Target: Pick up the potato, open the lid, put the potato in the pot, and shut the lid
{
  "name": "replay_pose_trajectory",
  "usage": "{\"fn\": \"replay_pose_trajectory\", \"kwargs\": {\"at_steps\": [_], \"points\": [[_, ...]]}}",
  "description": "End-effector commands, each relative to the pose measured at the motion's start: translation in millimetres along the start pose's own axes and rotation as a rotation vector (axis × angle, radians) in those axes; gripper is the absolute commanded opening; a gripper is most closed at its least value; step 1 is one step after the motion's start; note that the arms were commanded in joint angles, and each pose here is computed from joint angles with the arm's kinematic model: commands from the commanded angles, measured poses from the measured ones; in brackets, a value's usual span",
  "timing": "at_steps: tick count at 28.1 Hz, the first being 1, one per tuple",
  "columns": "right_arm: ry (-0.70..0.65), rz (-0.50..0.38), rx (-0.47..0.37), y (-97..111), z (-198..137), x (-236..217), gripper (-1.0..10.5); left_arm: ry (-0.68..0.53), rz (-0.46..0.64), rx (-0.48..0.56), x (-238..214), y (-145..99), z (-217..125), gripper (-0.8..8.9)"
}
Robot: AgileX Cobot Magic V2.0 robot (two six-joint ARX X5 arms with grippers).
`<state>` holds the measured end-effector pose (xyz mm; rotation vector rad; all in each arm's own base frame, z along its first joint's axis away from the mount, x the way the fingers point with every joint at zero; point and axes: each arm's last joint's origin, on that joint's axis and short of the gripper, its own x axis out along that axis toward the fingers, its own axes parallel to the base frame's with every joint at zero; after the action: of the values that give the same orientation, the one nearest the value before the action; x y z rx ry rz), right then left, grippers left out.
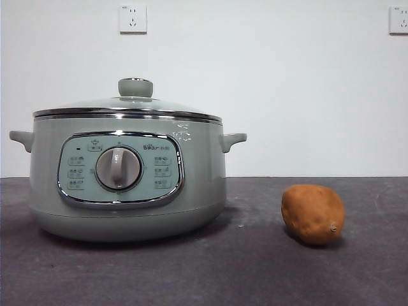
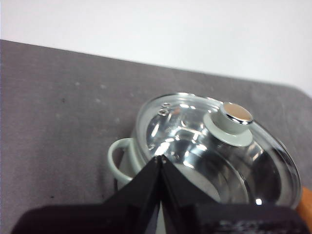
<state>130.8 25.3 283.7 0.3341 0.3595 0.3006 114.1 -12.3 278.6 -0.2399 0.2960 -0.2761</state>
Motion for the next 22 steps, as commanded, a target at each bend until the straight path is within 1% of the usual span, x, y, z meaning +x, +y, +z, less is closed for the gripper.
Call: {"fn": "replay_pose_trajectory", "kwargs": {"at_steps": [1, 4, 7, 11, 12, 13, 14, 15, 16, 17, 20, 22], "points": [[0.080, 0.039, -0.050, 4, 13, 8, 0.0, 0.060, -0.038, 0.063, 5, -3, 16, -0.04], [0.181, 0.093, -0.072, 8, 23, 18, 0.0, 0.139, -0.101, 0.067, 13, -6, 30, -0.04], [0.275, 0.155, -0.069, 10, 30, 29, 0.0, 0.217, -0.166, 0.063, 21, -8, 41, -0.04], [0.336, 0.192, -0.055, 10, 33, 41, 0.0, 0.269, -0.179, 0.051, 31, -8, 48, 0.10], [0.345, 0.198, -0.051, 10, 33, 43, 0.1, 0.272, -0.179, 0.049, 32, -7, 49, 0.39], [0.353, 0.202, -0.047, 9, 32, 45, 0.4, 0.275, -0.178, 0.048, 34, -7, 49, 1.06], [0.361, 0.199, -0.043, 9, 32, 47, 1.4, 0.274, -0.176, 0.048, 35, -7, 50, 2.25], [0.367, 0.196, -0.040, 8, 31, 49, 2.9, 0.269, -0.172, 0.050, 35, -7, 50, 3.15], [0.372, 0.194, -0.038, 8, 31, 50, 4.4, 0.263, -0.169, 0.053, 35, -7, 51, 3.28], [0.374, 0.194, -0.037, 7, 31, 51, 5.3, 0.254, -0.171, 0.056, 35, -7, 51, 3.28], [0.387, 0.196, -0.046, 10, 29, 54, 5.3, 0.242, -0.173, 0.060, 36, -7, 53, 3.28], [0.406, 0.148, -0.068, 17, 25, 60, 5.3, 0.242, -0.173, 0.060, 36, -7, 53, 3.28]]}}
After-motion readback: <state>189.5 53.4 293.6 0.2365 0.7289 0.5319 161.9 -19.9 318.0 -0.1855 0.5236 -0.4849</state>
